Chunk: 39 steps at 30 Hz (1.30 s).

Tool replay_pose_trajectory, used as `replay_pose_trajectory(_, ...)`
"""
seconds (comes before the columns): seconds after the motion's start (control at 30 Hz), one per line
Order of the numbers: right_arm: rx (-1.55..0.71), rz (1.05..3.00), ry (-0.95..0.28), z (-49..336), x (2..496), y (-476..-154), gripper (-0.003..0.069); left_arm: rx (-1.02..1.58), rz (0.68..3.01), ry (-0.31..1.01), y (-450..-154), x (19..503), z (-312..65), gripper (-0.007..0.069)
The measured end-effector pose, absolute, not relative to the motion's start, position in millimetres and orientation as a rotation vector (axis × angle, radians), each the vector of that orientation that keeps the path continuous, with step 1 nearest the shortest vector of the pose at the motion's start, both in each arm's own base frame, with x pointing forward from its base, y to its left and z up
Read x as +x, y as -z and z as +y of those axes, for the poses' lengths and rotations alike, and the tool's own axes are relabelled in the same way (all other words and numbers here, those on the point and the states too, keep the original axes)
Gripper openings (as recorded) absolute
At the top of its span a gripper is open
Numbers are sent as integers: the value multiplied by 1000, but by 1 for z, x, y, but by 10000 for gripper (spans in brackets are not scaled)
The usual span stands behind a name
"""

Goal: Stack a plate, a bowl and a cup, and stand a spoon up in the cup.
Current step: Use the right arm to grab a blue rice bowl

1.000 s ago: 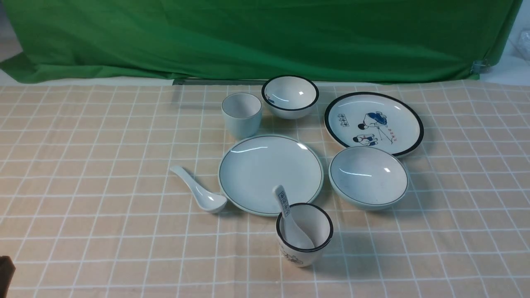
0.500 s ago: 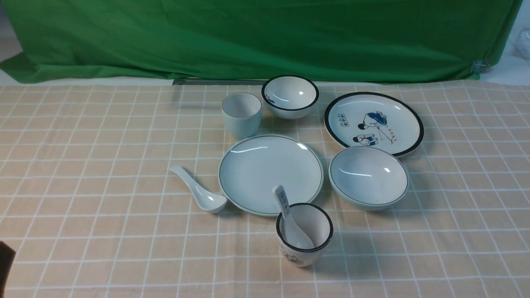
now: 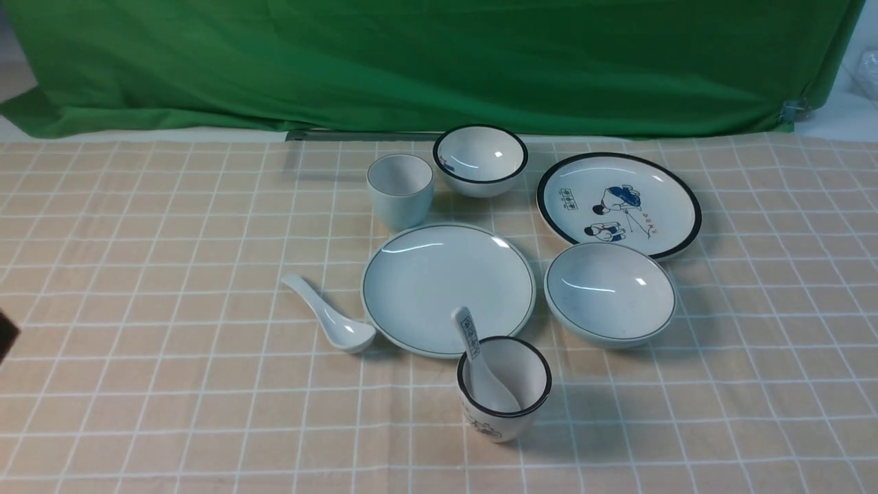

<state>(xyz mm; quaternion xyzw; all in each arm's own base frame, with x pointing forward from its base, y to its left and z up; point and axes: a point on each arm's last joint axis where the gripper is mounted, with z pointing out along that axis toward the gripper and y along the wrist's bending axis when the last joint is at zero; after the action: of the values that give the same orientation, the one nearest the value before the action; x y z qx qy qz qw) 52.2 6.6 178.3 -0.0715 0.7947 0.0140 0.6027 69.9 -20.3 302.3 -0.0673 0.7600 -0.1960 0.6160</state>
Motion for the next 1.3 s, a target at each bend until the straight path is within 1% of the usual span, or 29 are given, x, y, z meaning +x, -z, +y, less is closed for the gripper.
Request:
replay_pose_trajectory(0.03, -166, 1840, -32, 7, 52, -178, 237, -66, 1876, 438, -310, 83, -24, 3)
replay_pose_trajectory(0.07, -166, 1840, -32, 7, 52, -178, 237, -9, 1911, 423, -317, 88, -26, 3)
replay_pose_trajectory(0.1, -166, 1840, -32, 7, 52, -178, 237, 74, 2016, 425, -321, 103, -29, 3)
replay_pose_trajectory(0.17, -166, 1840, -32, 7, 52, -178, 237, 183, 2082, 433, -328, 124, -34, 3)
replay_pose_trajectory(0.2, -166, 1840, -32, 7, 52, -178, 237, 181, 2093, 435, -327, 126, -34, 3)
replay_pose_trajectory(0.27, -166, 1840, -32, 7, 52, -178, 237, 342, 2149, 464, -325, 151, -51, 3)
replay_pose_trajectory(0.3, -166, 1840, -32, 7, 52, -178, 237, 354, 2161, 465, -323, 154, -53, 3)
replay_pose_trajectory(0.33, -165, 1837, -32, 7, 52, -179, 237, 474, 2191, 489, -318, 164, -68, 3)
replay_pose_trajectory(0.37, -165, 1837, -32, 7, 52, -179, 237, 484, 2195, 495, -318, 164, -70, 3)
replay_pose_trajectory(0.4, -163, 1820, -32, 7, 53, -180, 237, 585, 2220, 532, -311, 169, -87, 3)
replay_pose_trajectory(0.5, -132, 1778, -51, 6, 54, -184, 237, 657, 2218, 561, -308, 169, -101, 3)
replay_pose_trajectory(0.53, -47, 1729, -120, 6, 55, -189, 237, 698, 2191, 570, -309, 168, -108, 3)
replay_pose_trajectory(0.6, 173, 1624, -336, 7, 56, -198, 237, 745, 2134, 571, -312, 164, -115, 3)
replay_pose_trajectory(0.63, 190, 1623, -352, 7, 56, -198, 237, 746, 2129, 568, -313, 164, -115, 3)
replay_pose_trajectory(0.67, 334, 1546, -501, 6, 56, -204, 237, 770, 2086, 558, -316, 162, -116, 3)
replay_pose_trajectory(0.7, 345, 1538, -511, 6, 56, -205, 237, 778, 2078, 553, -317, 162, -116, 3)
replay_pose_trajectory(0.73, 384, 1491, -559, 6, 56, -208, 236, 790, 2047, 540, -320, 161, -115, 3)
replay_pose_trajectory(0.8, 415, 1436, -606, 5, 55, -213, 223, 798, 2012, 525, -324, 158, -113, 3)
replay_pose_trajectory(0.87, 408, 1502, -617, 7, 56, -221, 186, 797, 1978, 512, -329, 156, -112, 3)
replay_pose_trajectory(0.9, 402, 1530, -613, 8, 57, -221, 179, 797, 1972, 509, -329, 156, -111, 3)
replay_pose_trajectory(0.93, 361, 1590, -590, 10, 58, -231, 167, 794, 1959, 503, -331, 155, -111, 3)
replay_pose_trajectory(0.97, 262, 1685, -536, 14, 62, -248, 152, 782, 1940, 494, -333, 156, -110, 3)
replay_pose_trajectory(1.03, 81, 1801, -448, 21, 72, -279, 145, 767, 1922, 486, -335, 157, -109, 3)
replay_pose_trajectory(1.13, -216, 2031, -336, 36, 100, -309, 143, 762, 1914, 484, -336, 156, -109, 3)
replay_pose_trajectory(1.23, -464, 2227, -255, 54, 141, -321, 145, 762, 1882, 487, -342, 148, -105, 3)
replay_pose_trajectory(1.3, -573, 2293, -223, 64, 169, -326, 151, 762, 1848, 491, -349, 140, -101, 3)
